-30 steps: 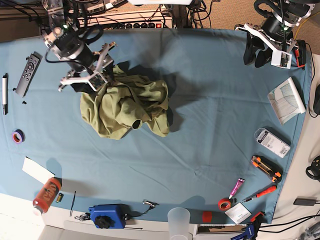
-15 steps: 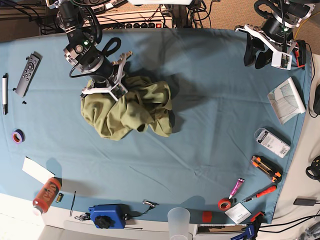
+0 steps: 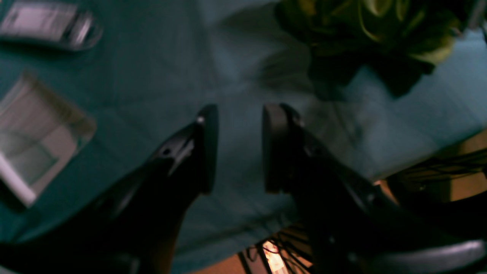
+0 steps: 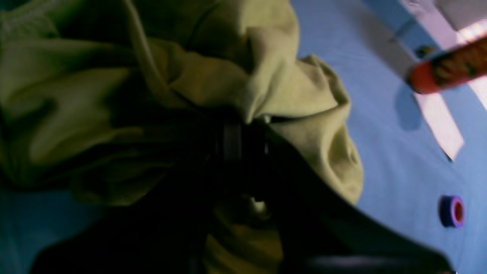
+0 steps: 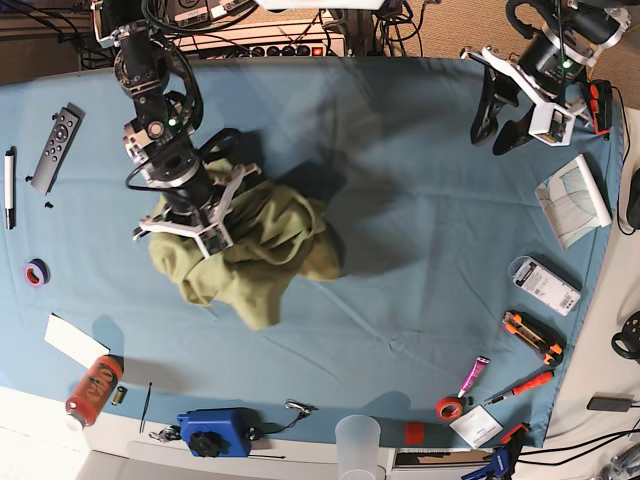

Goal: Layout the t-shirt on the table in an organized manner, then fold the t-shirt properly
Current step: 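Grasp the t-shirt with the right gripper and lift it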

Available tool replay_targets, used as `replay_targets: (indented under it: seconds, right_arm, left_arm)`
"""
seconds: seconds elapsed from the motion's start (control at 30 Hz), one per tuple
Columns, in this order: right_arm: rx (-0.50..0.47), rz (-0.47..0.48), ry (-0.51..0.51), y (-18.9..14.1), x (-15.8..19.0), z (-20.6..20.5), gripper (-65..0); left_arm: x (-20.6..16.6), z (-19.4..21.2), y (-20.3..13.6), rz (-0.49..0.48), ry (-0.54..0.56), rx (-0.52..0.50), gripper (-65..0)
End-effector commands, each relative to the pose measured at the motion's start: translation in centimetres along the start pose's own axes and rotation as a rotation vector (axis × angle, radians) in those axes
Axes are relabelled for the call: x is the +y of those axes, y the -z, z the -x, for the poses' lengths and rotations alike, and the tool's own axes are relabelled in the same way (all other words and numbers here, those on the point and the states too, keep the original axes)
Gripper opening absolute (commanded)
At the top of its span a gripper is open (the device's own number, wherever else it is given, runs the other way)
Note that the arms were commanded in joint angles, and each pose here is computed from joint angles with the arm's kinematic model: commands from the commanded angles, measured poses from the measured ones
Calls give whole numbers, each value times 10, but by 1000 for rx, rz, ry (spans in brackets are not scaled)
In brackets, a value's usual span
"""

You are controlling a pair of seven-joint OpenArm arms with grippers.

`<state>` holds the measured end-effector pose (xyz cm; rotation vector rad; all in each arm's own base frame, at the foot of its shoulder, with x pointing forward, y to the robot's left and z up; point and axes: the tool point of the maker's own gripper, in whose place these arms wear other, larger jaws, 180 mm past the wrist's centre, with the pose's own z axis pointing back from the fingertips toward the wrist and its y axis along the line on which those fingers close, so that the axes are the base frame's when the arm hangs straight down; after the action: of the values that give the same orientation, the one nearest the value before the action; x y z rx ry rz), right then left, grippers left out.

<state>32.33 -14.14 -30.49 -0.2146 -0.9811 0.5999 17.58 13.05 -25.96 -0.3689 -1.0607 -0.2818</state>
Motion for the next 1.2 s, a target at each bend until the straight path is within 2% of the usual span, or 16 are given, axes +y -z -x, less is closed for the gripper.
replay_targets:
  seconds: [0.0,0.13,0.27,0.33,0.47,0.8,1.03,1.17]
  right_arm:
    - [-40,54,-2,-3,-18,-11,-650]
    - [-37,104,53,-6,-42,-7,-650]
    - [-42,77,110,-8,-48,-5,-650]
    - [-60,-12,97,-8,-32,-9,-650]
    - [-146,-272,71,-15,17,-26,-650]
    - [-421,-578,212,-42,84,-97,-650]
    - [-575,-630,315,-52,90,-150,-650]
    - [-581,-594,297,-47,87,-159,-650]
  left_arm:
    - [-3,-12,-1,15,13,-45,-439]
    - [-11,-23,1,63,12,-94,-439]
    - [-20,-30,1,117,24,-126,-439]
    - [-20,-32,1,119,29,-133,-439]
    - [-18,-37,3,117,37,-154,-439]
    - [-19,-37,3,118,37,-154,-439]
    - [-19,-37,3,118,37,-154,-439]
    - [-19,-37,3,118,37,-154,-439]
